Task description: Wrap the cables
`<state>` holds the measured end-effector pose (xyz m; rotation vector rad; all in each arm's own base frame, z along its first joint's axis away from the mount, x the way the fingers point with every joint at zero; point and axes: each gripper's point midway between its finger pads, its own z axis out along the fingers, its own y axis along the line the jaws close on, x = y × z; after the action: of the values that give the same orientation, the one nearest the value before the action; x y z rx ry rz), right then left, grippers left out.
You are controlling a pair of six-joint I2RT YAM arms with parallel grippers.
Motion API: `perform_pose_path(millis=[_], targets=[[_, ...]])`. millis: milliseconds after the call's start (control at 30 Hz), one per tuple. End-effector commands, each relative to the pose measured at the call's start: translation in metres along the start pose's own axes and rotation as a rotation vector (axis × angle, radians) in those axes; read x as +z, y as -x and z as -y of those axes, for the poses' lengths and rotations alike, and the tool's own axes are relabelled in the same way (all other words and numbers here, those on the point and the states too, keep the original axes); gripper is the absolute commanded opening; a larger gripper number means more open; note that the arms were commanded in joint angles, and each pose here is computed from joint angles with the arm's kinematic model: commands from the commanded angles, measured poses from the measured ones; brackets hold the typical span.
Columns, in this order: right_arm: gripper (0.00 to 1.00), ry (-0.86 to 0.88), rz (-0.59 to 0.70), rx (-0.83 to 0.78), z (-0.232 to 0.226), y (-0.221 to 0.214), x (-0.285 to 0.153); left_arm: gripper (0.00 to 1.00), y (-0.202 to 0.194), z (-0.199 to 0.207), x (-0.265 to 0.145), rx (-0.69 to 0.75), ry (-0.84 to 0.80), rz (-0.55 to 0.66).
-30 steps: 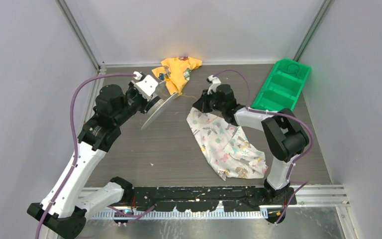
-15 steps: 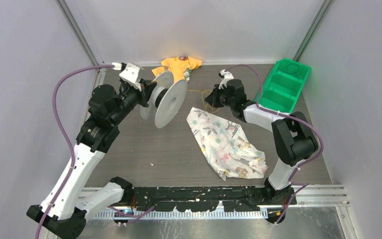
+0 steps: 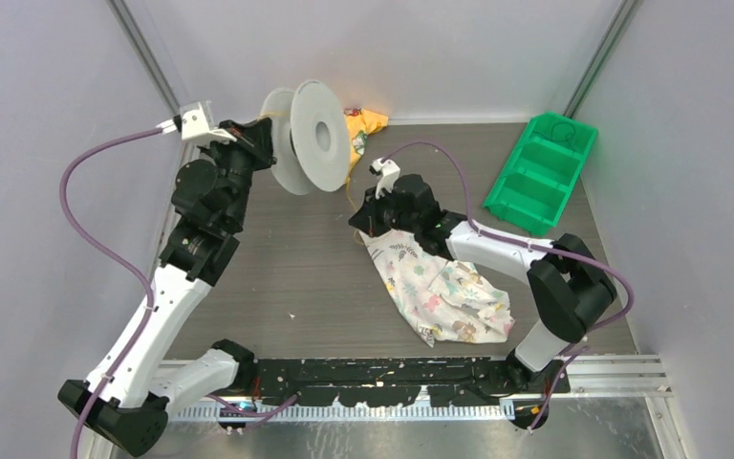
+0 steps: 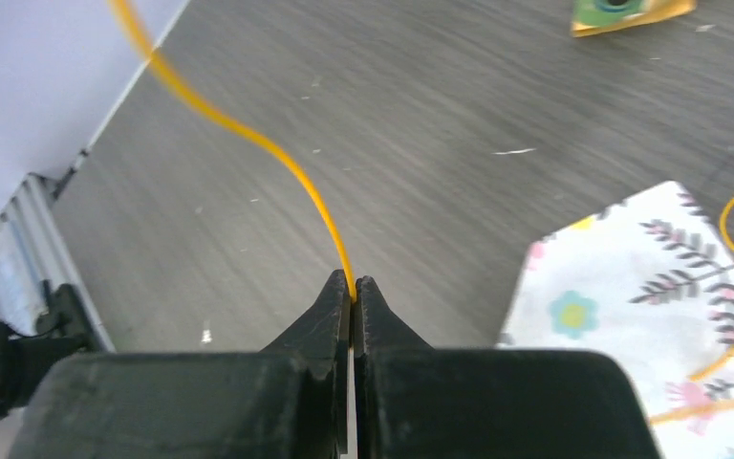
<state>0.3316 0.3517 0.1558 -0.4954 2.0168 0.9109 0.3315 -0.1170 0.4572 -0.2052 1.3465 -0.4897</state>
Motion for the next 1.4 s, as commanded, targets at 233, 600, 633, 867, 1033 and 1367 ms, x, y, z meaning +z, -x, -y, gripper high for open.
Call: perform_pose_path(millis=[233,600,633,867,1033,1367], targets=[[0.01,0.131,0.066,0.186,-0.106,0.039,-0.012,0.00,0.033,-0.066,-0.014,-0.029,0.576,0.281],[0.01,0.287,0.107,0.124,-0.166,0.068,-0.032,0.00,0.011,-0.063,0.000,0.104,0.613,0.213],[0.01,0.299,0.117,0.119,-0.170,0.073,-0.035,0.00,0.008,-0.063,0.002,0.120,0.609,0.203],[0.00,0.374,0.173,0.088,-0.191,0.100,-0.055,0.01,-0.015,-0.055,0.013,0.173,0.563,0.139],[0.01,0.412,0.246,0.102,-0.199,0.119,-0.067,0.00,-0.023,-0.047,0.018,0.180,0.499,0.104],[0.01,0.296,0.280,-0.035,-0.168,0.141,-0.074,0.01,-0.042,-0.012,0.032,0.336,0.262,-0.061]])
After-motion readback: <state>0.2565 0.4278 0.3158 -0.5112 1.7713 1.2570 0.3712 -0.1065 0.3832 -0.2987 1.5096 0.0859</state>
